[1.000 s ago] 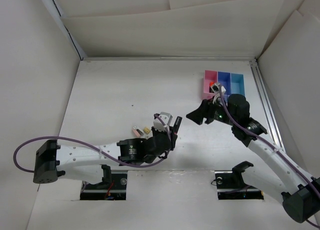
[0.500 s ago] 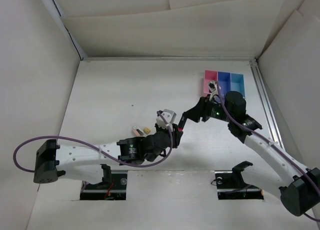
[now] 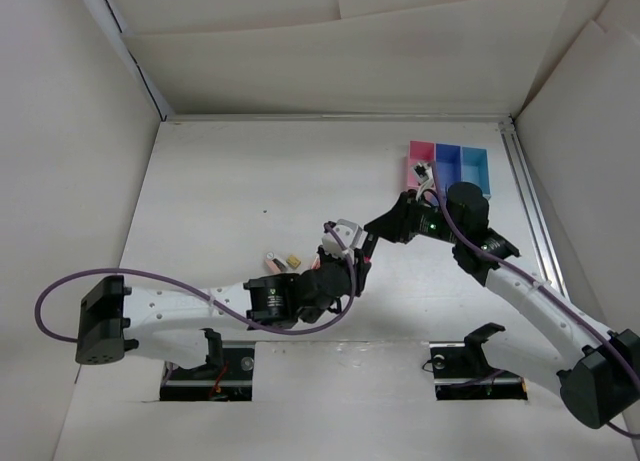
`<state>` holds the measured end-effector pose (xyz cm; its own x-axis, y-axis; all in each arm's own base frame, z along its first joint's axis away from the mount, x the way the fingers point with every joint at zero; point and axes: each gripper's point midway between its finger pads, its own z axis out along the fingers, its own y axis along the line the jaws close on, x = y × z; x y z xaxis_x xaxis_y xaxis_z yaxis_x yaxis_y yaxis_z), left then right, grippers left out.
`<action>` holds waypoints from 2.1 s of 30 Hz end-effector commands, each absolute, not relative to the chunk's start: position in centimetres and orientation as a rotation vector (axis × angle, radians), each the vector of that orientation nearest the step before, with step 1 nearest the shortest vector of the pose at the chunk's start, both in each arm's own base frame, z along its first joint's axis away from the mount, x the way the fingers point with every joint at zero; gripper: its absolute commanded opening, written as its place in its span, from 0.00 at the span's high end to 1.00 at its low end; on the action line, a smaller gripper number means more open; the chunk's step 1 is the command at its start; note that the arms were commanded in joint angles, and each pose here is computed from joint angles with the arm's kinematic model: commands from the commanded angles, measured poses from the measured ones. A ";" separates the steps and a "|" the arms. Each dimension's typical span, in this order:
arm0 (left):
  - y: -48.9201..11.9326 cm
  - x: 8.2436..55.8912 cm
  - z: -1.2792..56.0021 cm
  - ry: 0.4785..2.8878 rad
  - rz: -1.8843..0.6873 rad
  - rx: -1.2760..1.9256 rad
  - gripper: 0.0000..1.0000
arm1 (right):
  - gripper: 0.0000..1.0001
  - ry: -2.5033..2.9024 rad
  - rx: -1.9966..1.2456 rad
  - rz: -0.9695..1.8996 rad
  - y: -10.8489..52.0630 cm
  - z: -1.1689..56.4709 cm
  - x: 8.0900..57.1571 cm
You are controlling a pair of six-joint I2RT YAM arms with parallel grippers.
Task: Sort the stationery into containers
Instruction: Place the pen in the storage box.
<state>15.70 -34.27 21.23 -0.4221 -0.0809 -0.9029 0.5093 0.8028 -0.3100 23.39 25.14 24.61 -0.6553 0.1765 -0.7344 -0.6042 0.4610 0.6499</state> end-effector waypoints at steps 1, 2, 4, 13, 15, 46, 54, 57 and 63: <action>-34.4 16.6 24.3 1.840 -0.686 0.249 0.88 | 0.70 1.866 -0.386 1.280 25.5 25.6 23.5; -34.4 16.6 24.3 1.840 -0.686 0.249 0.88 | 0.73 1.876 -0.383 1.280 25.4 25.2 23.4; -34.1 16.9 24.4 1.833 -0.666 0.229 0.88 | 0.73 1.886 -0.381 1.279 25.5 24.9 23.5; -34.3 17.3 24.6 1.828 -0.648 0.214 0.81 | 0.88 1.896 -0.371 1.268 25.7 24.6 23.7; -34.2 17.4 24.6 1.825 -0.641 0.207 0.70 | 0.90 1.896 -0.363 1.260 25.6 24.6 23.9; -23.8 15.8 18.7 2.046 -0.554 -0.123 0.26 | 0.90 1.809 0.329 0.420 5.2 26.7 48.1; -21.7 15.4 16.6 2.112 -0.511 -0.204 0.28 | 0.90 1.889 0.369 0.302 3.0 22.6 53.6; -20.8 15.3 14.9 2.143 -0.469 -0.215 0.30 | 0.90 1.912 0.360 0.274 2.8 21.4 54.5; -20.6 15.8 15.4 2.128 -0.460 -0.242 0.33 | 0.81 1.971 0.307 0.221 3.8 19.9 55.2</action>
